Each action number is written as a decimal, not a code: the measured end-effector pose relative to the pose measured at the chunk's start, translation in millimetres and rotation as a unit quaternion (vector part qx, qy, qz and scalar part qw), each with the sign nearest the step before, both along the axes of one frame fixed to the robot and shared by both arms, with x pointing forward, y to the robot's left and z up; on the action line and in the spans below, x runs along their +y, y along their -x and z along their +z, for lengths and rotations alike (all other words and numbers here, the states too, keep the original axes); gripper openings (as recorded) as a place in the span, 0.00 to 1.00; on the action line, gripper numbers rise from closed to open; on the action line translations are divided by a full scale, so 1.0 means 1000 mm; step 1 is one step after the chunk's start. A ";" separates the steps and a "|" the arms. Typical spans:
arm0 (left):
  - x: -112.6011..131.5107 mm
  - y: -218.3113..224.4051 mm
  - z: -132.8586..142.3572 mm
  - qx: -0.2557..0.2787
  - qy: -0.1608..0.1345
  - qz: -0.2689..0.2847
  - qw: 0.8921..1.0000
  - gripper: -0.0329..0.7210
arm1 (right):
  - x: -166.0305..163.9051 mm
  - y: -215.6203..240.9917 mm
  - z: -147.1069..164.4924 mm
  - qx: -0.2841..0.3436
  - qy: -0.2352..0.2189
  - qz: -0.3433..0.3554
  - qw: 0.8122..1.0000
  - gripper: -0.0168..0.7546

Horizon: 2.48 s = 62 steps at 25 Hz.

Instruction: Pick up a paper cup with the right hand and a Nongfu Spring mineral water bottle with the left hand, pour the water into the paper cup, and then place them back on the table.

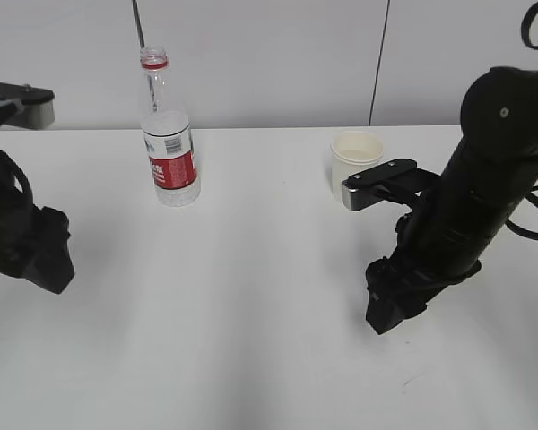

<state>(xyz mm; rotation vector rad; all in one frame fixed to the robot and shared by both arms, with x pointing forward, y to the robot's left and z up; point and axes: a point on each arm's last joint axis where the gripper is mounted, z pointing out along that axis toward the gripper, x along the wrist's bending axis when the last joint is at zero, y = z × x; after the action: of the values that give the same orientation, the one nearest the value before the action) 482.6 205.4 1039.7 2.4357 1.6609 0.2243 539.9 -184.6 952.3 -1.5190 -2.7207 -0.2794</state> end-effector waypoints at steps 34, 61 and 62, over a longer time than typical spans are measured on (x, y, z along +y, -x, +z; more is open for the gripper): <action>0.091 0.229 0.023 -0.333 0.129 -0.015 0.934 0.74 | -0.101 0.271 0.090 -0.345 -0.094 -0.065 0.932 0.76; 0.091 0.229 0.024 -0.335 0.131 -0.016 0.933 0.73 | -0.109 0.285 0.078 -0.379 -0.094 -0.081 0.917 0.75; 0.091 0.229 0.024 -0.335 0.131 -0.016 0.933 0.73 | -0.109 0.285 0.078 -0.379 -0.094 -0.081 0.917 0.75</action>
<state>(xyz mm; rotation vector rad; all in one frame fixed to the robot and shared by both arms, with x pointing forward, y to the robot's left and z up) 253.5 296.9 1063.2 1.8799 1.2448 0.6900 255.0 -293.9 1030.7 -1.8683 -2.9192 -1.3499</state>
